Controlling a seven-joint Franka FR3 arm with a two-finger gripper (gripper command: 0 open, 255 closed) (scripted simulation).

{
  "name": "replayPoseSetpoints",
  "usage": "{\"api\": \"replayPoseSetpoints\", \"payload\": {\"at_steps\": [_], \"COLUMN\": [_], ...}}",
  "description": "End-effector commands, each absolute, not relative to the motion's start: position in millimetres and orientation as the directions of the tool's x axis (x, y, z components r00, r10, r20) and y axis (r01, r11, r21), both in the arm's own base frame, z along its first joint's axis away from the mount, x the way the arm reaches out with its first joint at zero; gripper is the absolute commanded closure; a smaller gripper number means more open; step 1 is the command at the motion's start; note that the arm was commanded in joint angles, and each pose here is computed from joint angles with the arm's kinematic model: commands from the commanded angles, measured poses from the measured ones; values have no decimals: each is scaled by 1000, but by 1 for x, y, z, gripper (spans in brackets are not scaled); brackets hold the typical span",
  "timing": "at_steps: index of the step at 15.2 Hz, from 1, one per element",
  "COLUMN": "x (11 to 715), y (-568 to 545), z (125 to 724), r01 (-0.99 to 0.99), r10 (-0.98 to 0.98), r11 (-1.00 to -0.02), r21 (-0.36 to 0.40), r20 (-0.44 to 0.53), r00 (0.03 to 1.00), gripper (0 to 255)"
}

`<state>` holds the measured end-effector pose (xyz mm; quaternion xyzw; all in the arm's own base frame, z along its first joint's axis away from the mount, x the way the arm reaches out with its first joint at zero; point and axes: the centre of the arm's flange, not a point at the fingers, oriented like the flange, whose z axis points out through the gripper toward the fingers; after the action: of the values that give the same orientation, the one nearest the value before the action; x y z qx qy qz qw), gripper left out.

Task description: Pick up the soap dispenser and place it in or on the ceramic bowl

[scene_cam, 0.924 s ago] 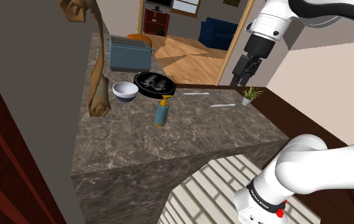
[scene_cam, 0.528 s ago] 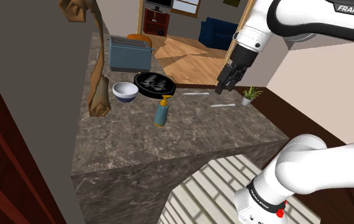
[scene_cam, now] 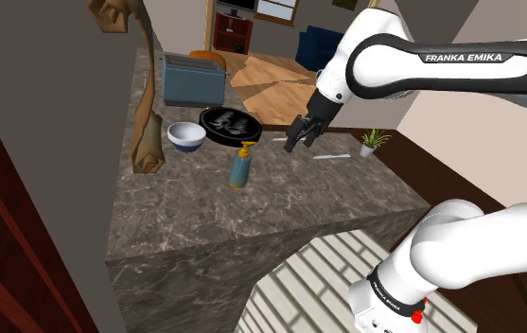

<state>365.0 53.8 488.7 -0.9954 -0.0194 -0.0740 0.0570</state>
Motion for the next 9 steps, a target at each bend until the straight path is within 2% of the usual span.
{"api": "replayPoseSetpoints", "payload": {"at_steps": [1,9], "x": [380,444], "y": [58,81], "z": [468,401], "r01": [42,26], "r10": [22,-6], "r11": [-993,-994], "r21": [-109,-104], "r20": [182,294], "r00": [983,956], "gripper": [0,0]}}
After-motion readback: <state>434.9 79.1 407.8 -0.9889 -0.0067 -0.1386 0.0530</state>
